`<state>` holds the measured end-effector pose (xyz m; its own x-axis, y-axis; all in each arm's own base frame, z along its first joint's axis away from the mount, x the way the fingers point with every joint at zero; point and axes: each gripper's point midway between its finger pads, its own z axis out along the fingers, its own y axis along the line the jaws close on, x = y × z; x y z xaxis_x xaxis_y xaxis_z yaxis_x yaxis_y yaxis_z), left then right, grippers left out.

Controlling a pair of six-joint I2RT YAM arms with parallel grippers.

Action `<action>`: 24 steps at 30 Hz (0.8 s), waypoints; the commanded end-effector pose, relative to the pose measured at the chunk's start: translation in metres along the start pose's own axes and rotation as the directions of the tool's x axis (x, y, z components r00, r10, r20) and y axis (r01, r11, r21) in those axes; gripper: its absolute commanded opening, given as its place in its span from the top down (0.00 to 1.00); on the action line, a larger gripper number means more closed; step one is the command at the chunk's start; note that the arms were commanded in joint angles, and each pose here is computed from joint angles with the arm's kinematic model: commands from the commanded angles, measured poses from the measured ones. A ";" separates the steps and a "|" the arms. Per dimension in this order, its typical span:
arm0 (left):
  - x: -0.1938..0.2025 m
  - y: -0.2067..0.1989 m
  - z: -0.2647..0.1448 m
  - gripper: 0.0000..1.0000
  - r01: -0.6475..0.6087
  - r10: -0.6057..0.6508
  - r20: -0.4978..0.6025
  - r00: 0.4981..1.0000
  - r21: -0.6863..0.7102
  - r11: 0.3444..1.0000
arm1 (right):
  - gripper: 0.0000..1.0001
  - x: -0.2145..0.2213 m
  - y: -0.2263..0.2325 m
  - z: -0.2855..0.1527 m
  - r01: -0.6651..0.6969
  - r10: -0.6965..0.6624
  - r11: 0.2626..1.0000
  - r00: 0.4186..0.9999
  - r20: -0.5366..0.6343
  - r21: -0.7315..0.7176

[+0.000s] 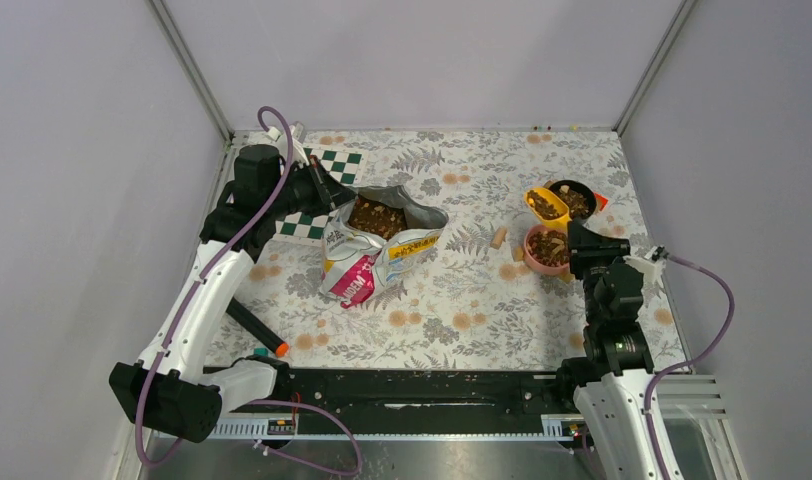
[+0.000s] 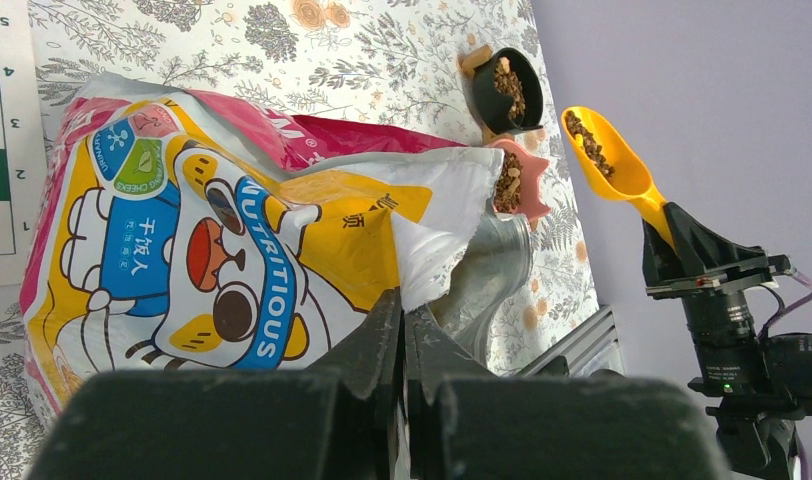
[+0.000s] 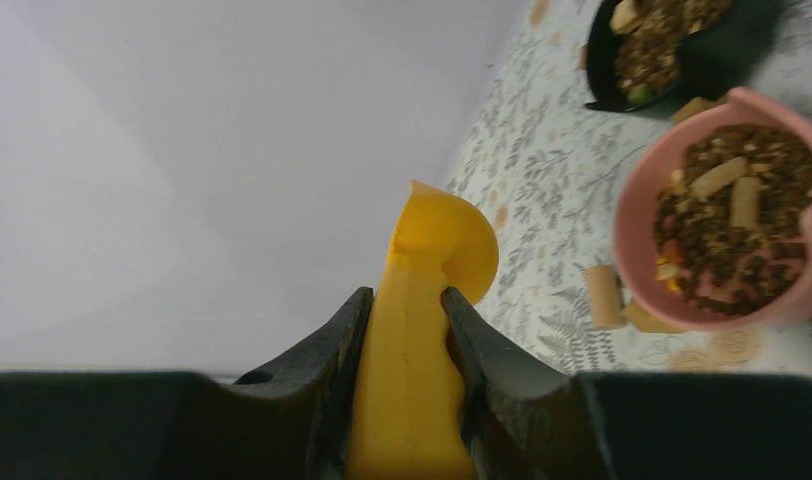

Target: Serve the pet food

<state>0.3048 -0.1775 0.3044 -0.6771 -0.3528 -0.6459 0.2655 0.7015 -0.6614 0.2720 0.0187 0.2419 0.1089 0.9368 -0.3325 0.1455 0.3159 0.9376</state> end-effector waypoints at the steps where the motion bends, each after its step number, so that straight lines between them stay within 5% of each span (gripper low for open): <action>1: -0.007 -0.017 -0.006 1.00 -0.044 0.043 0.023 0.999 0.077 0.996 | 1.00 -0.027 -0.021 -0.002 0.048 -0.060 0.995 0.988 0.142 0.088; 9: -0.005 -0.016 -0.004 1.00 -0.043 0.042 0.018 0.999 0.079 0.996 | 1.00 -0.038 -0.043 -0.003 0.154 -0.190 0.969 0.965 0.181 0.192; 24: -0.001 -0.008 0.001 1.00 -0.035 0.035 0.006 0.999 0.061 0.997 | 1.00 -0.024 -0.067 0.012 0.346 -0.374 0.879 0.927 0.023 0.328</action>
<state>0.3045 -0.1795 0.3034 -0.6778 -0.3450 -0.6493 0.2809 0.6946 -0.6623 0.2630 -0.0202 0.1535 0.0385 0.7887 -0.6136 0.5155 0.5103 0.6883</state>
